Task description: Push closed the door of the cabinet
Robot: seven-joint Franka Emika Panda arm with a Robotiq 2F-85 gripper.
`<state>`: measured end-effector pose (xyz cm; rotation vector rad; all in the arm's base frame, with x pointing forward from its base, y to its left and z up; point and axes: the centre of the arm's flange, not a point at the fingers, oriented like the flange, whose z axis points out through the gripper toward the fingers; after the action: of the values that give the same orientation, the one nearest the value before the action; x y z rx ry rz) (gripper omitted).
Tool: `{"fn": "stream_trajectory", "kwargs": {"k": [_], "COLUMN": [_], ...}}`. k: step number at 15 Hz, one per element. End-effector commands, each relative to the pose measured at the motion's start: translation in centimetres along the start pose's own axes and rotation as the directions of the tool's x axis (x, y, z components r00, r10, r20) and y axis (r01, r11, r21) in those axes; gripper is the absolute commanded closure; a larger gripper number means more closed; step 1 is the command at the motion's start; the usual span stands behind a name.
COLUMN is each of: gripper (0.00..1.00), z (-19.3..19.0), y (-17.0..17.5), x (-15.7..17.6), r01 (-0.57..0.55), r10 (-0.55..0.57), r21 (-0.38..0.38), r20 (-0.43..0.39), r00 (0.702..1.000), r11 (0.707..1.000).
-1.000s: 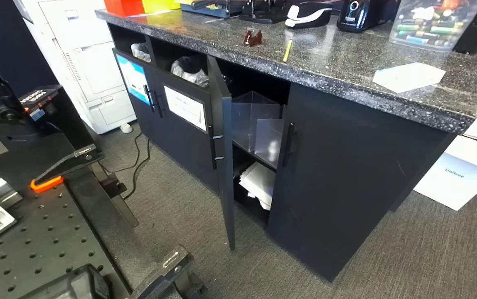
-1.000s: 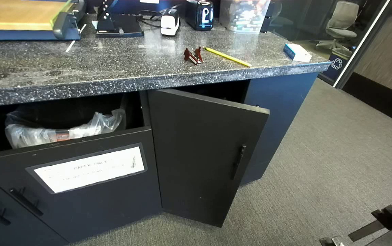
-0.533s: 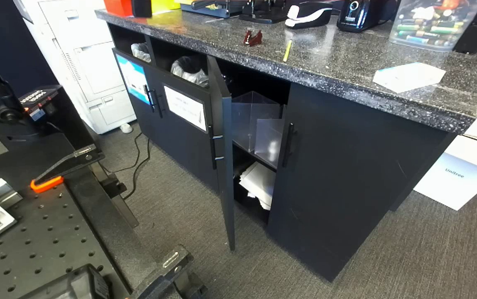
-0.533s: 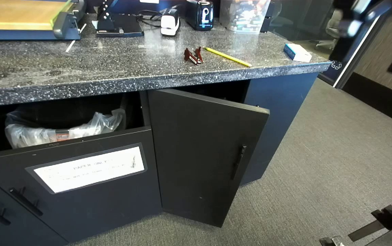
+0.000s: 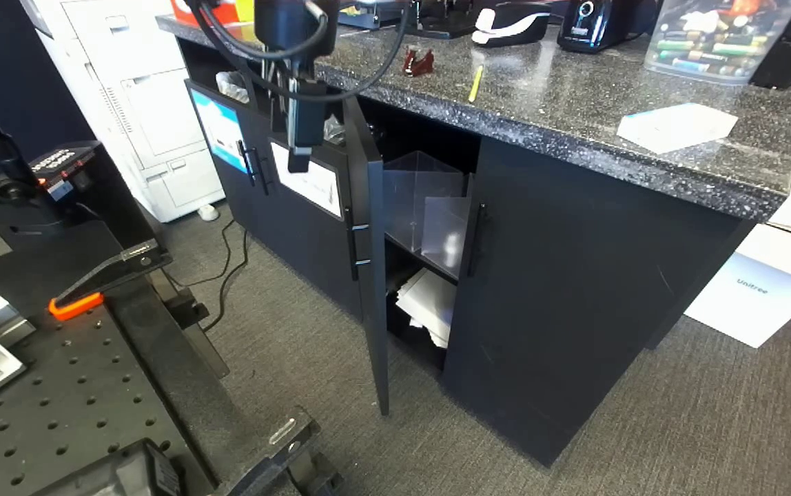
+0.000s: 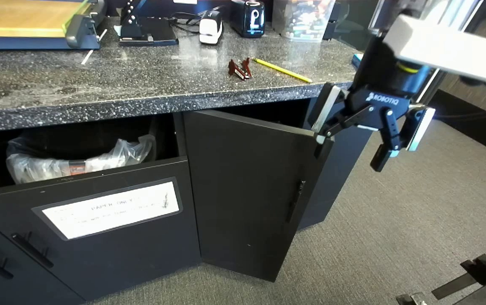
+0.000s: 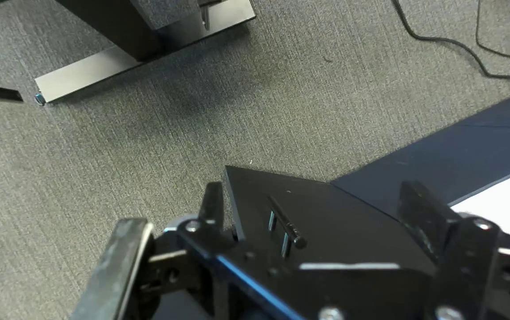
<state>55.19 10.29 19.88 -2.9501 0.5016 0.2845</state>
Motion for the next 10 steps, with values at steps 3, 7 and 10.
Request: {"fn": "stream_trajectory", "kwargs": {"k": [3, 7, 10], "gripper": [0.00, 0.00, 0.00], "z": [3.9, 4.4, 4.4], "y": [-2.2, -1.8, -1.4], "x": [4.2, 6.8, 8.5], "r01": [-0.066, -0.100, -0.122], "r10": [0.064, 0.088, 0.097], "r21": [-0.014, -0.049, -0.080], "r20": [-0.084, -0.204, -0.266], "r00": [0.994, 0.975, 0.959], "r11": [0.998, 0.994, 0.989]}}
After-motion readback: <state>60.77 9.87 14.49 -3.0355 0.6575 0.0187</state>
